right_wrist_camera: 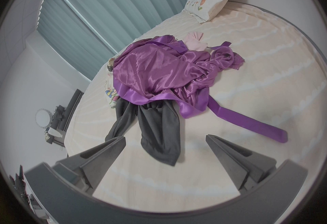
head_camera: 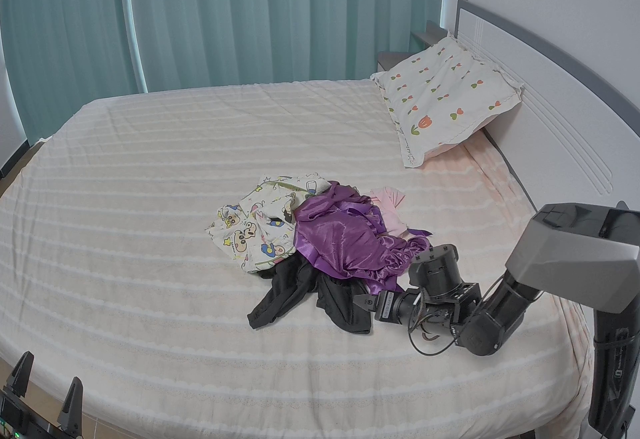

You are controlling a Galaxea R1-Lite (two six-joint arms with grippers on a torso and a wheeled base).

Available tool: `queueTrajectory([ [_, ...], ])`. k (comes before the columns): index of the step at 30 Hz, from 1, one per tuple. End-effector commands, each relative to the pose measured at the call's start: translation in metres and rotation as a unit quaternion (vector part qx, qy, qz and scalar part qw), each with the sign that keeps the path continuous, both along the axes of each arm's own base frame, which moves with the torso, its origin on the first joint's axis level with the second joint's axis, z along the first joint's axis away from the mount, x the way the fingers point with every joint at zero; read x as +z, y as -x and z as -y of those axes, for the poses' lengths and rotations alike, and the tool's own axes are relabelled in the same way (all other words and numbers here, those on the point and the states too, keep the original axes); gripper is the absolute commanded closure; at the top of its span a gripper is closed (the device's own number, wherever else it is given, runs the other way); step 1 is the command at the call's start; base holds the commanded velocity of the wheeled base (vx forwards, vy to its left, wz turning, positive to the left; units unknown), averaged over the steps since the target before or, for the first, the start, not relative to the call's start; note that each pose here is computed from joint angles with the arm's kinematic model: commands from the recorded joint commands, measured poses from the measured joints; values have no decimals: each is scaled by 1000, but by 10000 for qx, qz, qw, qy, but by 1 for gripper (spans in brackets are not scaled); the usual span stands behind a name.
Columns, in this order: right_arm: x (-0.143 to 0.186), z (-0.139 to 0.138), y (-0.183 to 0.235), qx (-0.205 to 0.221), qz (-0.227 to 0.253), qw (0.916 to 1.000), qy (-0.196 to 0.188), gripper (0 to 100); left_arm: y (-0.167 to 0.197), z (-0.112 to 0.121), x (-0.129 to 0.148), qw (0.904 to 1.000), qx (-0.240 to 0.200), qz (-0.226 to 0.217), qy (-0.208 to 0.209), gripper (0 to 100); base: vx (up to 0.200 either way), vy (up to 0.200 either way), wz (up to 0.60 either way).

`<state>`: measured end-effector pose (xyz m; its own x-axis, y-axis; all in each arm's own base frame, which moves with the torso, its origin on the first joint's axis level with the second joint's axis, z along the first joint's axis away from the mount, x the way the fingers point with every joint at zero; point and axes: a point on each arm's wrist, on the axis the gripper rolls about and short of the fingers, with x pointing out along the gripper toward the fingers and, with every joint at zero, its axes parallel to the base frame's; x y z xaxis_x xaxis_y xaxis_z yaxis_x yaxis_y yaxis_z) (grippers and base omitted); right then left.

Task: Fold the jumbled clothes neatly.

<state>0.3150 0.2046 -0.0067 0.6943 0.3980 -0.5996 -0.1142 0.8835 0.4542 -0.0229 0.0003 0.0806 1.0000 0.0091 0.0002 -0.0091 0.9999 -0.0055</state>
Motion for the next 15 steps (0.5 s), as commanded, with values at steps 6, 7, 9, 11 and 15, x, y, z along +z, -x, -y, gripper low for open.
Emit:
queueTrajectory([
  [6,-47,-32,-12,-233,-83,9996,139,0,0,0,-5,10000,0,-1,3,0,0,0,0],
  [7,-47,-32,-12,-233,-83,9996,139,0,0,0,-5,10000,0,-1,3,0,0,0,0],
  [9,-51,-37,-12,-193,-85,9997,148,0,0,0,-5,10000,8,-1,-5,0,0,0,0],
  [11,-52,-41,-13,-169,-58,9998,133,0,0,0,-5,10000,0,-1,3,0,0,0,0],
  [15,-56,-45,-12,-47,31,10000,82,0,0,0,-5,10000,0,-1,3,0,0,0,0],
])
